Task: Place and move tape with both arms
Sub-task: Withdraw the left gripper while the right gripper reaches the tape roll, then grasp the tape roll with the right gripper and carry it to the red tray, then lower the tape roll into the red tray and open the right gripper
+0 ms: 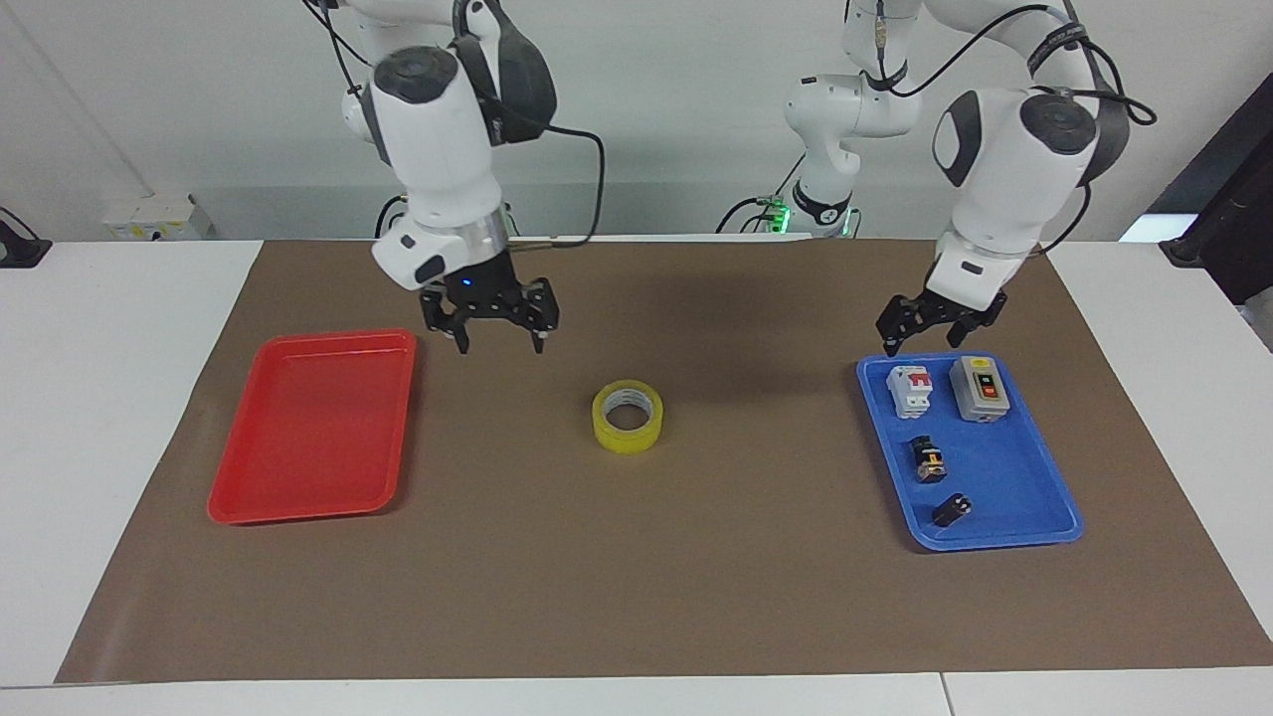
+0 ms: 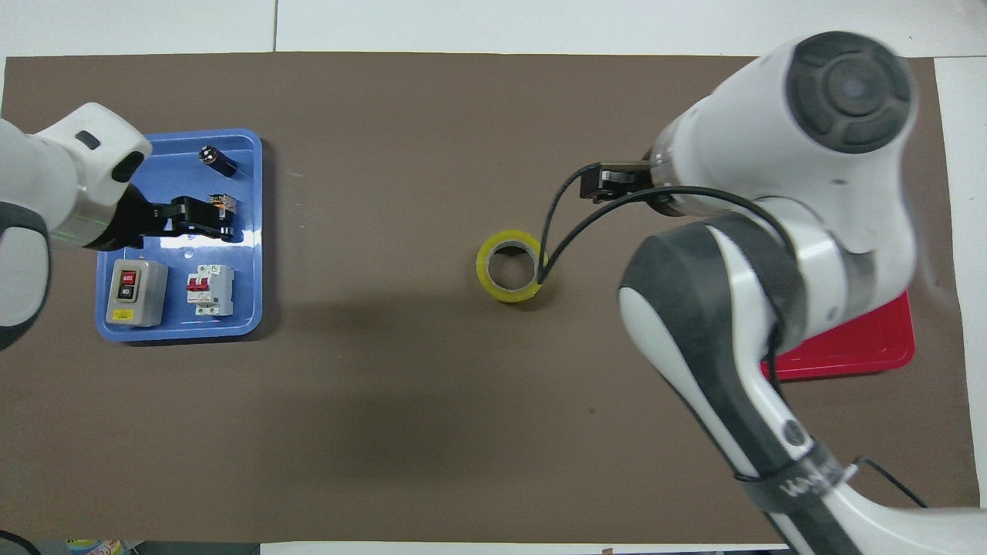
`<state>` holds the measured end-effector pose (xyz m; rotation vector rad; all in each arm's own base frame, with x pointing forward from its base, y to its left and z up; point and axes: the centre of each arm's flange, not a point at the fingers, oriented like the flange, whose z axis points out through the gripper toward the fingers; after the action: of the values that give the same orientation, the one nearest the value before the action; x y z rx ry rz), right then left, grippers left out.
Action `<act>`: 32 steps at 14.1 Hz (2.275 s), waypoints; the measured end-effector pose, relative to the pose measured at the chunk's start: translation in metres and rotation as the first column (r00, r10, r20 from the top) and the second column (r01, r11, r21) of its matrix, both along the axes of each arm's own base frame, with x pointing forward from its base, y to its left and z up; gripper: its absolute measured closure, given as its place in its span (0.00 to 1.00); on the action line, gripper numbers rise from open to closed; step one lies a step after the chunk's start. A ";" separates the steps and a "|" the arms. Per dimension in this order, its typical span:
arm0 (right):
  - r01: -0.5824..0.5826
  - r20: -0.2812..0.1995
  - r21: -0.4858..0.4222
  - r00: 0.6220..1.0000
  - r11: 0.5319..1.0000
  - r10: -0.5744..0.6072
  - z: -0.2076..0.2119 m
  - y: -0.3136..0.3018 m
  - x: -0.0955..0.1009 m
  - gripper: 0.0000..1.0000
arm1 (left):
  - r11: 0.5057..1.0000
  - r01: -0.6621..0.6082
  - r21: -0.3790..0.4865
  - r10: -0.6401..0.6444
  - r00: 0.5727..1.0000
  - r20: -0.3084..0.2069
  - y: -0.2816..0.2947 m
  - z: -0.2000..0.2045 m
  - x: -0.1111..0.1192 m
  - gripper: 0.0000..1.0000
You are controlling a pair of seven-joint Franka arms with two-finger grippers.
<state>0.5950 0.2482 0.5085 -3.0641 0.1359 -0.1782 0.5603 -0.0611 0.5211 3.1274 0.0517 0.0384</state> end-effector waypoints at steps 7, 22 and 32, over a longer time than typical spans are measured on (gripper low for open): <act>-0.100 -0.032 -0.019 0.995 0.995 0.099 -0.162 0.069 -0.033 0.00 | 1.000 0.009 -0.004 -0.009 0.998 -0.055 0.061 0.066 -0.005 0.00; -0.078 -0.102 -0.067 0.992 0.995 0.071 -0.170 0.031 -0.008 0.78 | 0.999 0.032 -0.007 -0.033 0.994 -0.101 0.050 0.074 -0.013 0.00; -0.238 -0.174 -0.046 0.958 0.970 0.227 -0.100 -0.363 0.011 0.78 | 0.999 0.031 -0.007 -0.032 0.995 -0.098 0.051 0.075 -0.013 0.00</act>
<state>0.6061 -0.1151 0.4089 -3.1235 -0.2267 0.0906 0.5475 -0.0105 0.5957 3.1213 0.0031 -0.1153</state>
